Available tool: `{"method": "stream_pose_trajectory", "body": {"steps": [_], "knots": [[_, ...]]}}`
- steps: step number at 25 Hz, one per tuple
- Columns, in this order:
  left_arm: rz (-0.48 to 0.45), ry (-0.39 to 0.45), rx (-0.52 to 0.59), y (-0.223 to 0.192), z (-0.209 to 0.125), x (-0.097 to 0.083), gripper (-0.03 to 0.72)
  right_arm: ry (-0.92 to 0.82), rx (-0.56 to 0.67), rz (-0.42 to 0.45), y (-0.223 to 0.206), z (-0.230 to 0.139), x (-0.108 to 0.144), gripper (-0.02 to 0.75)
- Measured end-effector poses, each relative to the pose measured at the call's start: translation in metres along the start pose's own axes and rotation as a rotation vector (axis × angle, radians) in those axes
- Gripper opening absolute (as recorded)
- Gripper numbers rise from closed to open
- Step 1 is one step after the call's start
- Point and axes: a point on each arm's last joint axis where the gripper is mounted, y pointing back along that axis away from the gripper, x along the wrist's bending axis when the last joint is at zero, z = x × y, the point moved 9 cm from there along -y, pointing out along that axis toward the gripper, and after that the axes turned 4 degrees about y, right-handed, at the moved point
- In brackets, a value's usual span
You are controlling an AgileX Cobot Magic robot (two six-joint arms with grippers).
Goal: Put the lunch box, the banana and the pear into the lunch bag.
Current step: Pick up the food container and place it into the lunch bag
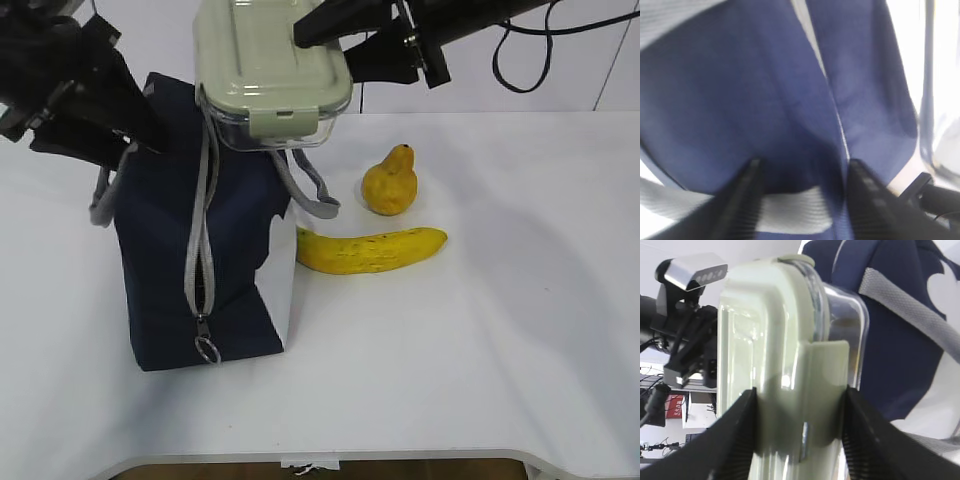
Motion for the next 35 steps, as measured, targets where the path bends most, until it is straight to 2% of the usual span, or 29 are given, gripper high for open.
{"method": "stream_pose_trajectory", "body": {"steps": [3,6,8,15,18,20,24,26,29,35], "knots": [[0.018,-0.02,0.019,-0.005,-0.004,-0.001,0.267,0.007,0.013,0.008,-0.006,-0.003,0.005,0.375],[0.037,-0.032,0.027,-0.006,-0.005,0.001,0.072,0.012,0.036,0.022,-0.015,-0.008,0.01,0.375],[0.051,-0.037,0.03,-0.006,-0.005,0.004,0.022,0.015,0.048,0.028,-0.022,-0.011,0.013,0.375],[0.059,-0.039,0.031,-0.005,-0.006,0.005,0.015,-0.006,0.02,0.008,-0.042,-0.007,0.003,0.375],[0.062,-0.04,0.032,-0.005,-0.006,0.006,0.015,-0.03,0.008,-0.014,-0.05,-0.004,-0.012,0.375],[0.066,-0.042,0.033,-0.005,-0.006,0.007,0.015,-0.039,0.012,-0.053,-0.054,-0.005,-0.027,0.375],[0.068,-0.043,0.033,-0.005,-0.006,0.007,0.014,-0.057,0.066,-0.228,-0.048,-0.015,-0.071,0.375],[0.068,-0.043,0.033,-0.005,-0.006,0.007,0.014,-0.085,0.061,-0.255,-0.039,-0.014,-0.08,0.375],[0.068,-0.043,0.033,-0.005,-0.006,0.007,0.014,-0.107,0.059,-0.212,-0.032,-0.01,-0.073,0.375],[0.077,-0.045,0.034,-0.005,-0.006,0.009,0.014,0.013,0.043,-0.115,-0.016,0.018,-0.022,0.374]]}}
